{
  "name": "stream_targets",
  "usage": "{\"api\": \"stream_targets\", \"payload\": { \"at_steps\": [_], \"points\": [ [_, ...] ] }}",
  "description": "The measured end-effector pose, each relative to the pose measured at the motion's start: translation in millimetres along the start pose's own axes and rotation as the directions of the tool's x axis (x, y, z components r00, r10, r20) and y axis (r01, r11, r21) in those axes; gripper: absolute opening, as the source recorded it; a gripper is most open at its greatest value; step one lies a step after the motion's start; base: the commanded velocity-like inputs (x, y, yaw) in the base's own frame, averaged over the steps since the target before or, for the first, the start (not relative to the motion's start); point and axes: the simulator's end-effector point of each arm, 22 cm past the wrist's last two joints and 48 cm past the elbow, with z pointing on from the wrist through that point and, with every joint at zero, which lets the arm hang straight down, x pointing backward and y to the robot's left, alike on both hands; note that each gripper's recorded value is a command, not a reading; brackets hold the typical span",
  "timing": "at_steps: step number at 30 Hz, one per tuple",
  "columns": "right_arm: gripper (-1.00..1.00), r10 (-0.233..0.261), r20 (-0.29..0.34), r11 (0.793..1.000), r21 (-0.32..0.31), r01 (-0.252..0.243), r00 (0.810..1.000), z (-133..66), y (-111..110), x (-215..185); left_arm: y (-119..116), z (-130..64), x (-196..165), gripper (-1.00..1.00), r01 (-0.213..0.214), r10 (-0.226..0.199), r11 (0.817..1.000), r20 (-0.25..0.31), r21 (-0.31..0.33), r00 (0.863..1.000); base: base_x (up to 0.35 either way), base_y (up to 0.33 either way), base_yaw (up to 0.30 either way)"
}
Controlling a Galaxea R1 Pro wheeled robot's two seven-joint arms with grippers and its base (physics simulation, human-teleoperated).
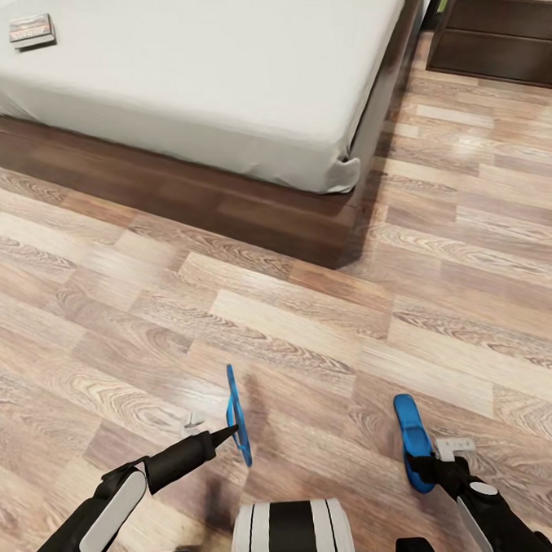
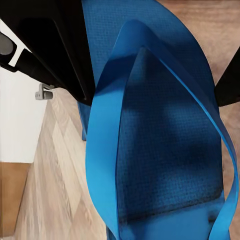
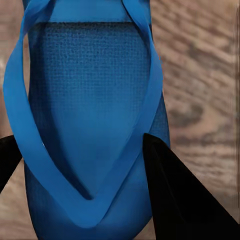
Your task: In the bedroom, move the book from the bed onto either nightstand, and place the two sandals side by side next to the bed.
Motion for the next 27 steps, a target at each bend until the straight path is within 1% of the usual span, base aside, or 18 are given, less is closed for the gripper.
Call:
{"api": "stream_targets", "payload": {
  "at_steps": [13,19,21,22,23,24,25,26,27],
  "points": [
    [-1.0,0.006,0.054,1.0,-0.001,-0.006,0.999,-12.3,-1,-27,-22,-6.5,-17,-1.0,-0.043,0.042,0.999,0.028,0.02,0.999,0.0,0.0,0.0],
    [-1.0,0.009,0.064,1.0,-0.004,-0.008,0.998,-18.4,-2,-36,-32,-9.8,-23,-1.0,-0.062,0.061,0.998,0.039,0.027,0.997,0.0,0.0,0.0],
    [-1.0,0.018,0.059,1.0,-0.011,-0.018,0.998,-20.7,-2,-40,-35,-11.1,-25,-1.0,-0.068,0.066,0.997,0.044,0.028,0.997,0.0,0.0,0.0],
    [-1.0,0.031,0.056,0.999,-0.014,-0.03,0.998,-22.4,-1,-44,-36,-11.7,-26,-1.0,-0.07,0.068,0.997,0.045,0.029,0.997,0.0,0.0,0.0],
    [-1.0,0.06,0.051,0.998,-0.025,-0.059,0.997,-25.2,0,-52,-36,-12.5,-27,-1.0,-0.071,0.07,0.997,0.046,0.028,0.996,0.0,0.0,0.0],
    [-1.0,0.099,0.047,0.994,-0.06,-0.096,0.994,-29.3,7,-64,-38,-12.8,-27,-1.0,-0.073,0.071,0.997,0.048,0.028,0.996,0.0,0.0,0.0],
    [-1.0,0.127,0.049,0.987,-0.105,-0.121,0.991,-33.7,16,-75,-40,-12.7,-28,-1.0,-0.074,0.073,0.997,0.049,0.031,0.996,0.0,0.0,0.0],
    [-1.0,0.156,0.053,0.975,-0.168,-0.145,0.986,-39.2,28,-87,-42,-12.0,-28,-1.0,-0.075,0.073,0.997,0.051,0.034,0.996,0.0,0.0,0.0],
    [-1.0,0.183,0.053,0.956,-0.241,-0.165,0.982,-45.8,42,-97,-45,-11.5,-28,-1.0,-0.077,0.075,0.996,0.052,0.037,0.996,0.0,0.0,0.0]
  ]
}}
